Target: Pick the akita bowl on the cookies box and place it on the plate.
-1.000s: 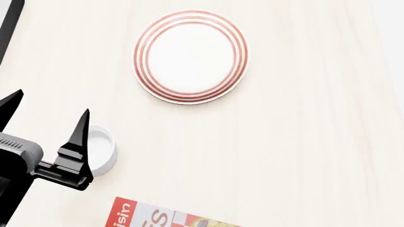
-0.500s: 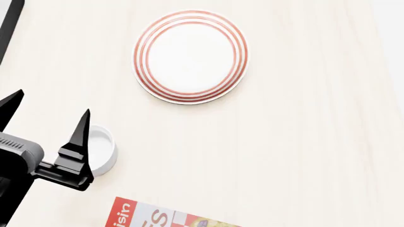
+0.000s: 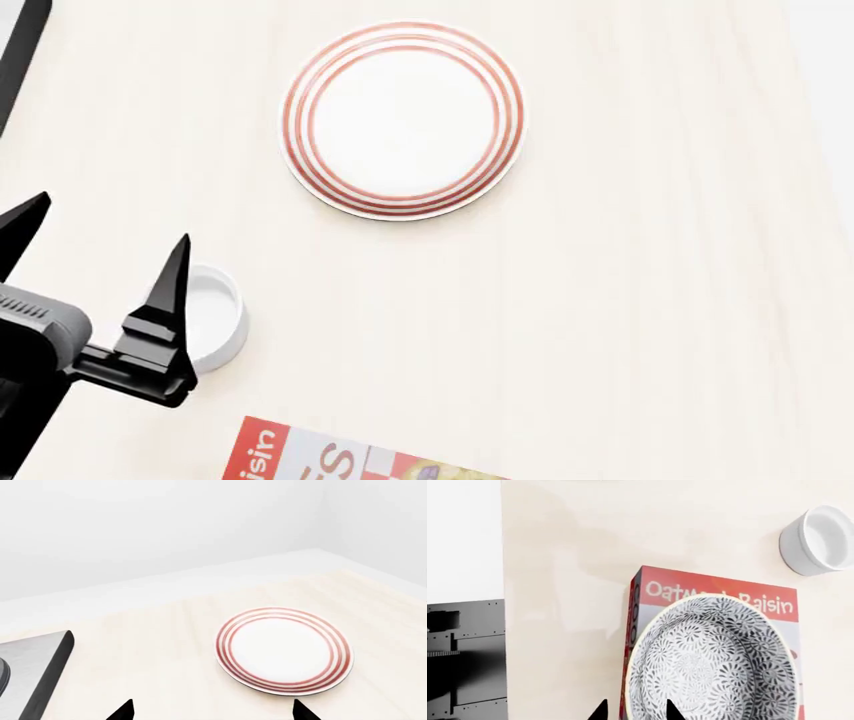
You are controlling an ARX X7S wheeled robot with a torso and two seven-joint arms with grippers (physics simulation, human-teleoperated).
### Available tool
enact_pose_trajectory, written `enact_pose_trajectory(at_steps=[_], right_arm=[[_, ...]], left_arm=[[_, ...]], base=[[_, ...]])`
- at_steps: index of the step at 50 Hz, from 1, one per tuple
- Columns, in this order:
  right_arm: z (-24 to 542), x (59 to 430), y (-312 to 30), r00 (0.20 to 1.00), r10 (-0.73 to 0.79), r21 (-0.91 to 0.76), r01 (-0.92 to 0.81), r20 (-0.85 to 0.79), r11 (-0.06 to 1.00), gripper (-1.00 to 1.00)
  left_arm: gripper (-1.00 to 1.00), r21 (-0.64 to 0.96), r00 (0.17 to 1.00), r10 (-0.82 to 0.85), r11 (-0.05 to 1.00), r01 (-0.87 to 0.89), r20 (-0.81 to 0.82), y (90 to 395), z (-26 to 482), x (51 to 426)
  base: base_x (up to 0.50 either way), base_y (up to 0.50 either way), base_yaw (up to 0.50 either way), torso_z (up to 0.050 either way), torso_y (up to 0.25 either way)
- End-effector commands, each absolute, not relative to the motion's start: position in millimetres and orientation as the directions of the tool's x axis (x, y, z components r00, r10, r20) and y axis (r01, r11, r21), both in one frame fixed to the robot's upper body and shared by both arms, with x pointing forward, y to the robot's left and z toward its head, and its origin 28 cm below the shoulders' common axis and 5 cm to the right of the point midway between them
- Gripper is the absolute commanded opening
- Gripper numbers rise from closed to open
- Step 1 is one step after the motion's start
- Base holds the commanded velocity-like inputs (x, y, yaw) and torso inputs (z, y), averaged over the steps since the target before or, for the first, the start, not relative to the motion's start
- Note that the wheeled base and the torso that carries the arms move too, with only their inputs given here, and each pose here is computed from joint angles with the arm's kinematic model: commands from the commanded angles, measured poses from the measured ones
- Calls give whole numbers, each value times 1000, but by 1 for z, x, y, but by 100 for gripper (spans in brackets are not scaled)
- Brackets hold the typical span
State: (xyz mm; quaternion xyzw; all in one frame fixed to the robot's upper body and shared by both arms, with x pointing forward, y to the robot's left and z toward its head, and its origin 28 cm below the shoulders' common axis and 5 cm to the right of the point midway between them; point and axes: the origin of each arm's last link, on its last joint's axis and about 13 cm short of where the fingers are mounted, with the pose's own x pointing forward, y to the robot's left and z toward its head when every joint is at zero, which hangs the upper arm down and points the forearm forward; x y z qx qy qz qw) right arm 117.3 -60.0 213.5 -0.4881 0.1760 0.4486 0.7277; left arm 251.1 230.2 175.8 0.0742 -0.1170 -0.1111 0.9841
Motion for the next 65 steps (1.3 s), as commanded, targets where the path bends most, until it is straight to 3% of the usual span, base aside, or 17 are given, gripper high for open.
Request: enact_pose_trajectory(at_steps=[1, 10, 21, 40, 65], right_arm=[[214, 120, -57, 528, 512, -568, -818, -677, 92, -100], [212, 124, -58, 541, 501, -583, -808, -675, 87, -100], [217, 136, -62, 706, 402, -743, -664, -583, 90, -100], [250, 146, -73, 863, 309, -903, -429, -400, 29, -100], [277, 171, -84, 943, 236, -972, -233, -235, -36, -100]], left_arm=[[100, 168, 940, -249, 963, 213, 235, 230, 178, 251], [100, 167, 940, -248, 963, 213, 235, 230, 179, 251], [100, 165, 940, -246, 963, 211, 234, 231, 179, 251], [100, 168, 939, -253, 961, 217, 235, 231, 180, 249], [100, 171, 937, -259, 960, 222, 235, 231, 179, 248]], base=[[0, 0, 0, 0, 0], [0, 0, 0, 0, 0], [0, 0, 0, 0, 0], [1, 0, 0, 0, -1], [0, 0, 0, 0, 0]])
